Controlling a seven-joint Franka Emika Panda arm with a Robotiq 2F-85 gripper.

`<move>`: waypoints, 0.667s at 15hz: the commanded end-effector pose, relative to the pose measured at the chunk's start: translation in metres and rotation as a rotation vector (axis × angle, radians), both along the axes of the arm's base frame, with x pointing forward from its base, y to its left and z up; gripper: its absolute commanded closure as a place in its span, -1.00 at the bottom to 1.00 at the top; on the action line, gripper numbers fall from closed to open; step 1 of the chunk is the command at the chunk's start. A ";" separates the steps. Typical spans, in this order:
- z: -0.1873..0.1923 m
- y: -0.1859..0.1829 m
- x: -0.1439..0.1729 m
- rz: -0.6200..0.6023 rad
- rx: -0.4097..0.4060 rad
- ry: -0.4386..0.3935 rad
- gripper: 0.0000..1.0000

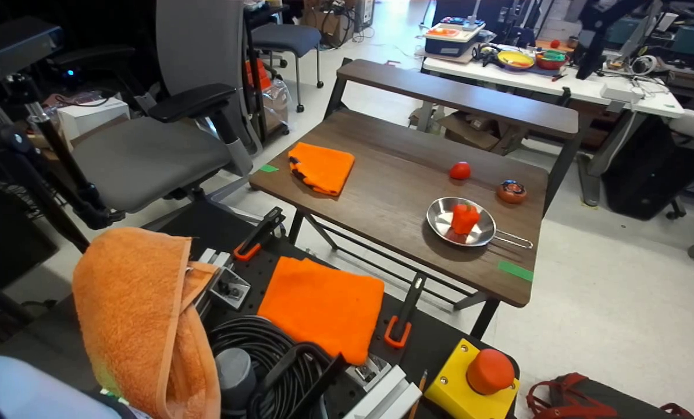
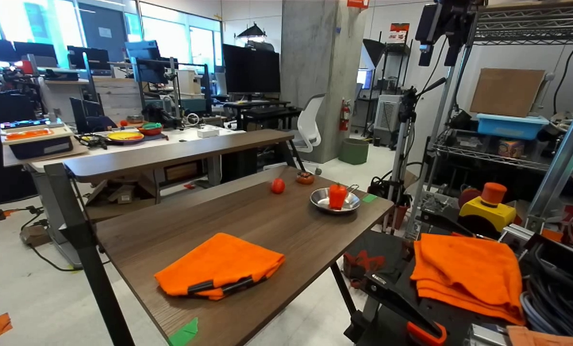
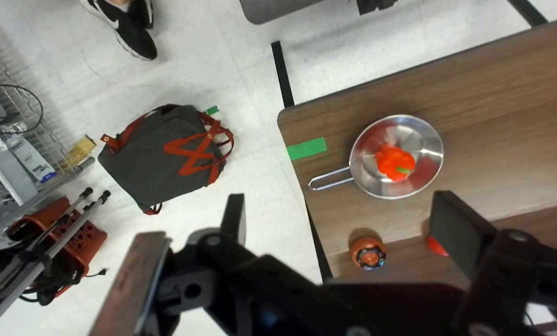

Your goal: Pick up the red bell pepper and put it on the table

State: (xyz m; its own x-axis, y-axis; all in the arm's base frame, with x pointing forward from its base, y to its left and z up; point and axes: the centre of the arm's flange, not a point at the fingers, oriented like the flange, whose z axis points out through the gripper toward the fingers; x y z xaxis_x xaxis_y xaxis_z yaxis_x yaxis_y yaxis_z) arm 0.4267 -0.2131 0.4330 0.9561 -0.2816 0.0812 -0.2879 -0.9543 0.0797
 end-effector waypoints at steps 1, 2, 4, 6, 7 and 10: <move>-0.028 -0.020 0.016 -0.033 0.031 -0.119 -1.00; -0.035 -0.019 0.021 -0.035 0.032 -0.145 -1.00; -0.053 -0.011 0.037 -0.050 0.048 -0.184 -1.00; -0.073 -0.001 0.057 -0.067 0.071 -0.195 -1.00; -0.082 0.006 0.066 -0.077 0.079 -0.193 -1.00; -0.117 0.027 0.097 -0.103 0.114 -0.172 -1.00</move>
State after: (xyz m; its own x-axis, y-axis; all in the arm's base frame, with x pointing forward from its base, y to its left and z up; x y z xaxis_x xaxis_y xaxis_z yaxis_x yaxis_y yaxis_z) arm 0.4857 -0.1956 0.3450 0.9054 -0.3706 0.2074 -0.3666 -0.9285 -0.0588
